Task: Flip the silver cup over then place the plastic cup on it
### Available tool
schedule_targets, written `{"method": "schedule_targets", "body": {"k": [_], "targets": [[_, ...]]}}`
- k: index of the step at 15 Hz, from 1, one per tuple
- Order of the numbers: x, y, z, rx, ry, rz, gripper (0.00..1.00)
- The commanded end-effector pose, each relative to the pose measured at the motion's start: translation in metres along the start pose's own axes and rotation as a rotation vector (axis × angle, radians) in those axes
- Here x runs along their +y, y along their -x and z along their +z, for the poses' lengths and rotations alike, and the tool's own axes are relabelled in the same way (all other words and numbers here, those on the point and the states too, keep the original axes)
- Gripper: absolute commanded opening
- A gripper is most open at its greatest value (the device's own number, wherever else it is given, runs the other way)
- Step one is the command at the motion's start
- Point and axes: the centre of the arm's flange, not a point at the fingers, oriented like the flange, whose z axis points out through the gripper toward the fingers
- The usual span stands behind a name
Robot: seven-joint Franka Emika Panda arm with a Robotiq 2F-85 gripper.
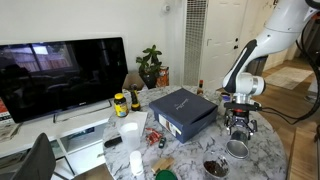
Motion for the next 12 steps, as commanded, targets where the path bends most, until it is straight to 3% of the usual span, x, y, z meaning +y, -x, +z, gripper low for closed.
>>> {"method": "schedule_targets", "body": {"k": [1,2,3,7,12], "targets": [[-0.006,-0.002,0.010,-0.035,0.009,-0.014,1.00],[-0.007,-0.001,0.011,-0.035,0.012,-0.015,1.00],[-0.008,0.000,0.011,-0.033,0.013,-0.014,0.82],[-0.006,0.008,0.006,-0.018,0.010,0.010,0.53],[0.007,0.035,-0.009,0.062,0.004,0.060,0.53]]}}
